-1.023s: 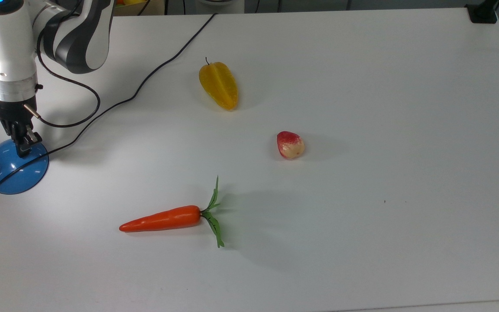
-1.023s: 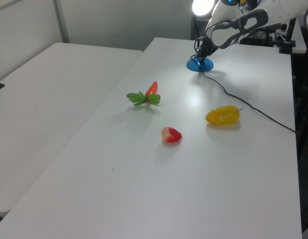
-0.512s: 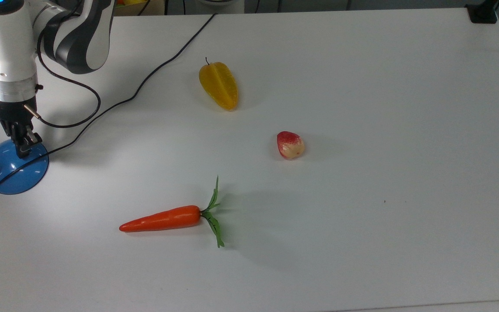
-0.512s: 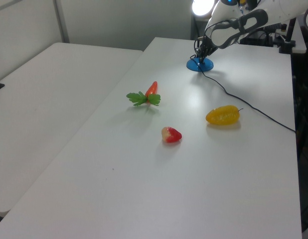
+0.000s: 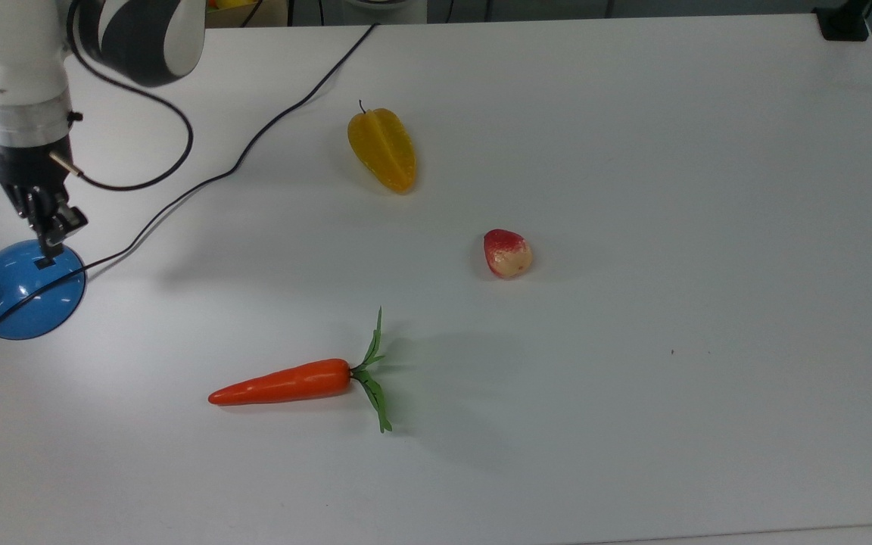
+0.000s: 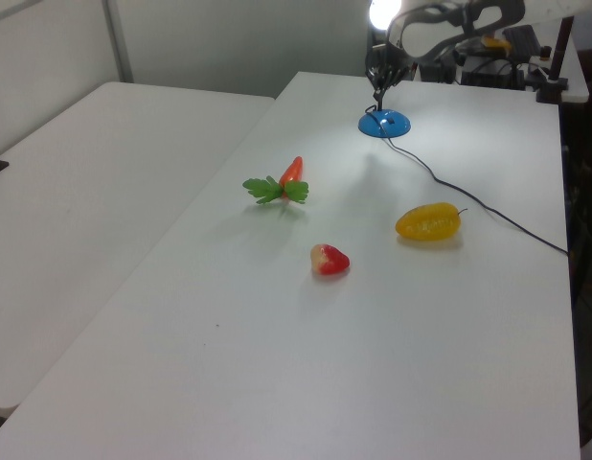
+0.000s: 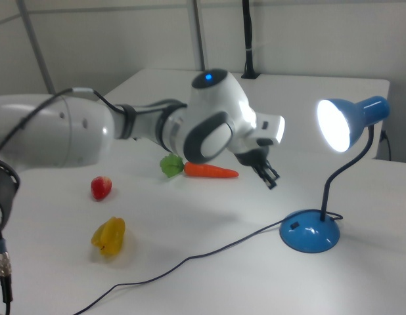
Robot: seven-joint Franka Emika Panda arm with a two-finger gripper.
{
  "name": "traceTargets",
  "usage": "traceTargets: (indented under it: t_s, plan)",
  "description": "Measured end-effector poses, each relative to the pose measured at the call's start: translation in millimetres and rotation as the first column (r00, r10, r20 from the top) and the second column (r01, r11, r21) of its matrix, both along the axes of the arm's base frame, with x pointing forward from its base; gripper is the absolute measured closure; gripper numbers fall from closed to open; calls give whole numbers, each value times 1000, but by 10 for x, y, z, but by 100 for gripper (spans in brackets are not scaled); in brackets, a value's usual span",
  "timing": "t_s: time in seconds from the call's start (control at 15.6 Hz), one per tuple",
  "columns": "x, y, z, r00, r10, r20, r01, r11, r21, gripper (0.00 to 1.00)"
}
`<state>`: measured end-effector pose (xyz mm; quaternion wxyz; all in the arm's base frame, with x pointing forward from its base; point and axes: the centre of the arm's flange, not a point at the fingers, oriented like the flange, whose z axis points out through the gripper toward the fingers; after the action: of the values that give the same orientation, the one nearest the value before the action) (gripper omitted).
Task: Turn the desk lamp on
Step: 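Lift the gripper up off the lamp base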
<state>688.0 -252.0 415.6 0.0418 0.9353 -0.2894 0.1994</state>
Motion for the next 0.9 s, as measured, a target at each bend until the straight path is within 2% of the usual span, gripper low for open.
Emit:
traceTargets:
  t_s: [0.26,0.45,0.58,0.77,0.83,0.9]
  plan:
    - [-100,603,434,988,84,-132,-77,995,58,99]
    - [-239,1137,687,953,178,-247,-155,982,107,99]
    - [-333,1475,794,912,268,-310,-237,962,134,99]
    - [-513,1827,924,830,392,-396,-347,920,184,98]
    - [-581,1919,979,804,423,-418,-372,906,201,96]
    - [-647,2008,1045,784,446,-432,-392,895,214,88]
